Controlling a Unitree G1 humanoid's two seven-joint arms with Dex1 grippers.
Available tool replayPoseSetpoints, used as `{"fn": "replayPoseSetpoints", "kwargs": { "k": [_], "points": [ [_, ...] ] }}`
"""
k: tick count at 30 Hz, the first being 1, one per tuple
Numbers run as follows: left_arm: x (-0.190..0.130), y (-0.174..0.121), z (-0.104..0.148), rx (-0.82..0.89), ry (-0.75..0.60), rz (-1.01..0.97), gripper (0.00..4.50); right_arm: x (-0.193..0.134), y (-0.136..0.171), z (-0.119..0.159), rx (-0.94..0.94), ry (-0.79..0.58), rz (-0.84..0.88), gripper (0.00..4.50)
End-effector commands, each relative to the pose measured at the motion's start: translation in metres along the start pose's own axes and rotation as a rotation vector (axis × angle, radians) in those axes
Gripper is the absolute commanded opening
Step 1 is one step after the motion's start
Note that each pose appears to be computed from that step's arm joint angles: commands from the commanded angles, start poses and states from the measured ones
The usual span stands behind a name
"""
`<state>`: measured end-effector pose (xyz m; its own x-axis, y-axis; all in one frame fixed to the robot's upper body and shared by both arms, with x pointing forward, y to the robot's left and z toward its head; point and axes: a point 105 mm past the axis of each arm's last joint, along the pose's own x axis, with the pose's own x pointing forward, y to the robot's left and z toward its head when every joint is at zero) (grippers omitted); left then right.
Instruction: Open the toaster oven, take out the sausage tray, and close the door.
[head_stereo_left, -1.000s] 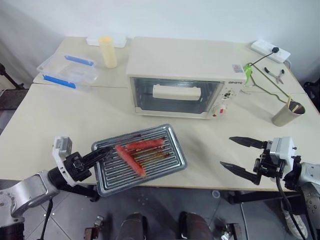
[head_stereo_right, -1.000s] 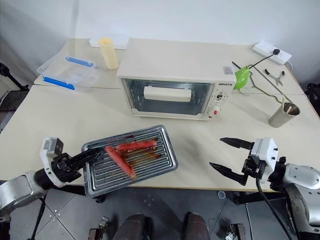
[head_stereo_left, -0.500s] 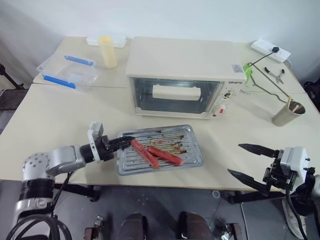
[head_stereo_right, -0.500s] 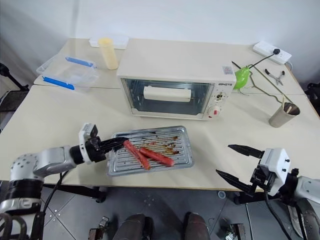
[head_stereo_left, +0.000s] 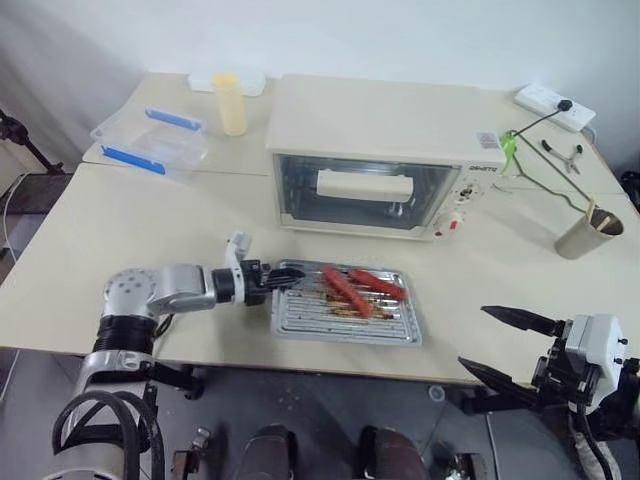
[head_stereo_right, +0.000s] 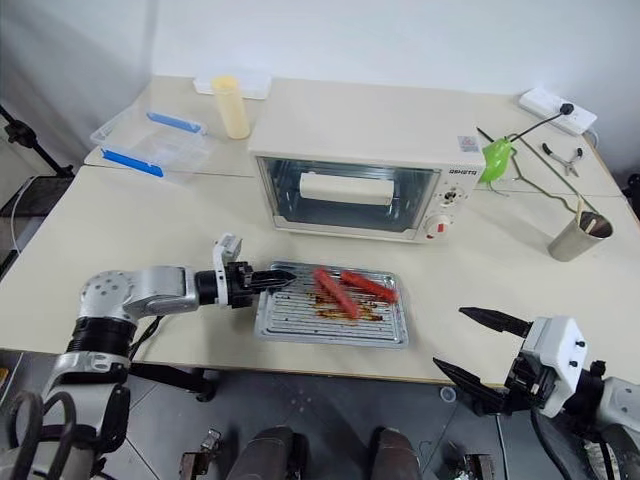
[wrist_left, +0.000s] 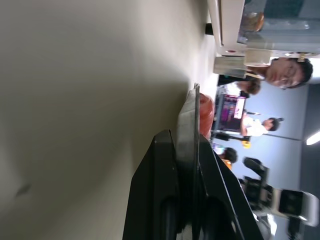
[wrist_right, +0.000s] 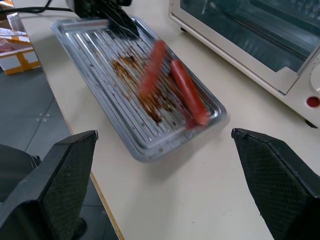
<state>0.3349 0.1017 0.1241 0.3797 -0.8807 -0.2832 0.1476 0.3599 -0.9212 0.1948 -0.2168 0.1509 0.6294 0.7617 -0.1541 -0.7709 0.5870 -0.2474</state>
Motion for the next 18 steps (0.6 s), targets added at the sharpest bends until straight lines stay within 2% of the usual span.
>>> {"fn": "replayPoseSetpoints", "kwargs": {
  "k": [1,3,4,12,14,16,18],
  "points": [
    [0.012,-0.005,0.002,0.014,0.014,-0.013,0.00,0.001,0.000,0.010,-0.028,-0.028,-0.002,4.49],
    [0.016,-0.007,0.003,0.030,0.020,-0.017,0.00,0.001,0.000,0.010,-0.028,-0.027,0.003,4.49],
    [0.017,-0.009,0.006,0.044,0.005,-0.018,0.66,0.002,0.000,0.010,-0.028,-0.028,0.005,4.50],
    [0.003,-0.012,0.012,0.167,-0.051,-0.014,3.07,0.005,-0.001,0.008,-0.025,-0.024,0.018,4.50],
    [-0.015,-0.008,0.009,0.231,-0.050,0.028,3.70,0.007,-0.002,0.007,-0.027,-0.025,0.030,4.50],
    [-0.042,-0.001,0.007,0.372,-0.054,0.134,4.31,0.009,-0.003,0.006,-0.032,-0.023,0.052,4.50],
    [-0.062,0.005,0.009,0.561,-0.080,0.225,4.45,0.009,-0.006,0.006,-0.036,-0.021,0.062,4.50]
  ]
}}
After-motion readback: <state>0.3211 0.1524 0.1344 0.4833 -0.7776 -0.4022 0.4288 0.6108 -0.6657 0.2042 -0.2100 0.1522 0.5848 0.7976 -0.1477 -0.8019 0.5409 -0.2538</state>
